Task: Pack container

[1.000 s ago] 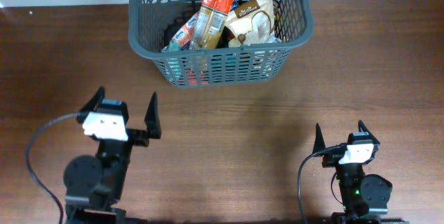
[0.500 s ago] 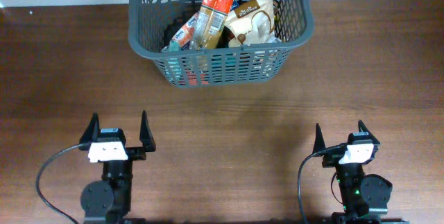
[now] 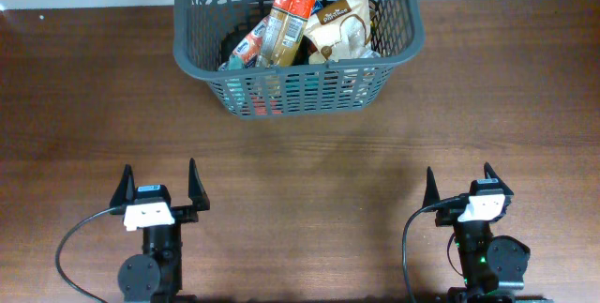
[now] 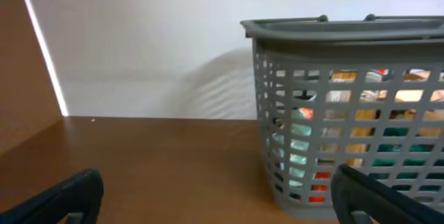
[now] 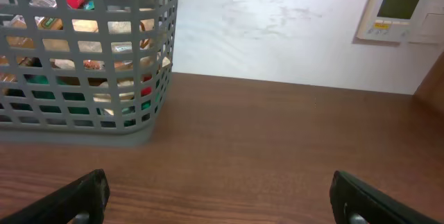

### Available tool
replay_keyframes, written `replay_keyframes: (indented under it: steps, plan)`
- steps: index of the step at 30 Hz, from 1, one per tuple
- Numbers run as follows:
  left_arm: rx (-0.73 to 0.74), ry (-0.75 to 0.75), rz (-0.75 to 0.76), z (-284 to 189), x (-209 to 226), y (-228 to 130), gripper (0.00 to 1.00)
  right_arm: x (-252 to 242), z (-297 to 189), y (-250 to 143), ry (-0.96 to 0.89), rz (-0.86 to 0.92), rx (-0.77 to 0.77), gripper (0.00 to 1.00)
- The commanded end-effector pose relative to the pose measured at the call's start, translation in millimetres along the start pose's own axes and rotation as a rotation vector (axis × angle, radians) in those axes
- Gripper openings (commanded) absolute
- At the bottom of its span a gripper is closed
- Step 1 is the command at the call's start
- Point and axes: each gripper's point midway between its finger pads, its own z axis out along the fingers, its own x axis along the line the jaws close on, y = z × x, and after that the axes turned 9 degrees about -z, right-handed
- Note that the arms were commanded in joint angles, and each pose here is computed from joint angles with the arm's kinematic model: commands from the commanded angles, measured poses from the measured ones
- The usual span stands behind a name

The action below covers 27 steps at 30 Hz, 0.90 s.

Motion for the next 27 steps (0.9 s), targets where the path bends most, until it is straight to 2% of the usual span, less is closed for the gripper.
replay_keyframes:
  steps: [1,8,16,22,27]
  plan:
    - [-0.007,0.037,-0.002,-1.8,9.2,-9.0,0.99,4.6,-0.1,-1.0,0.021,-0.001,-0.002,0.99]
    - [-0.008,0.041,-0.001,-3.5,11.5,-17.2,0.99,4.6,-0.1,-1.0,0.021,-0.001,-0.002,0.99]
    - [0.141,0.027,0.010,-5.0,11.5,-58.3,0.99,4.6,-0.1,-1.0,0.021,-0.001,-0.002,0.99]
    - [0.161,-0.057,0.005,-5.8,-3.0,-62.2,0.99,4.6,-0.1,-1.0,0.021,-0.001,-0.002,0.99]
    - [0.162,-0.057,0.005,-5.8,-2.9,-62.3,0.99,4.6,-0.1,-1.0,0.021,-0.001,-0.002,0.99]
